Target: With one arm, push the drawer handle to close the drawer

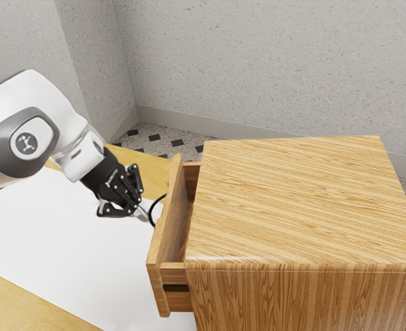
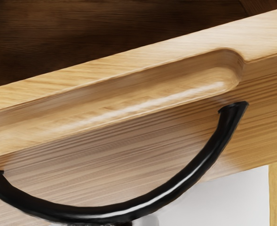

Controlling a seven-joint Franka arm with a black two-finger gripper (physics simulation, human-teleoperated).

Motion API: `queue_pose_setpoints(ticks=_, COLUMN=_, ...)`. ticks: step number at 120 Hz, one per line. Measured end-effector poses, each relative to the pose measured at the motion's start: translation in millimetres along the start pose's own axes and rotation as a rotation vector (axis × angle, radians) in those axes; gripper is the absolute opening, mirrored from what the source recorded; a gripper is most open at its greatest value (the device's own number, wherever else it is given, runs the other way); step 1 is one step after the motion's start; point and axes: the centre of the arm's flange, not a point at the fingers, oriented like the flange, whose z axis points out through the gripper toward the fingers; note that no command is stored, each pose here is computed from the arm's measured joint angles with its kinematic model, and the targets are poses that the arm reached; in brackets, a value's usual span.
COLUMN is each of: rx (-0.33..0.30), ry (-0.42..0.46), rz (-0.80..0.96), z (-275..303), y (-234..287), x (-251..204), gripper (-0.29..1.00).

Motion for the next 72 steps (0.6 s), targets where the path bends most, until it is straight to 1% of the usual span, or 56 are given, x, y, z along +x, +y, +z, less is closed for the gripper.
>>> queue_pose_setpoints(ticks=47, rx=0.019, ry=0.036, rz=0.022, z=18, y=-13, x=39, gripper=-0.08)
queue_pose_setpoints(ticks=68, rx=0.025, ry=0.047, rz=0.025, z=22, y=-14, x=47, gripper=-0.08)
queue_pose_setpoints(ticks=72, rx=0.025, ry=0.047, rz=0.028, z=24, y=-15, x=50, gripper=-0.10)
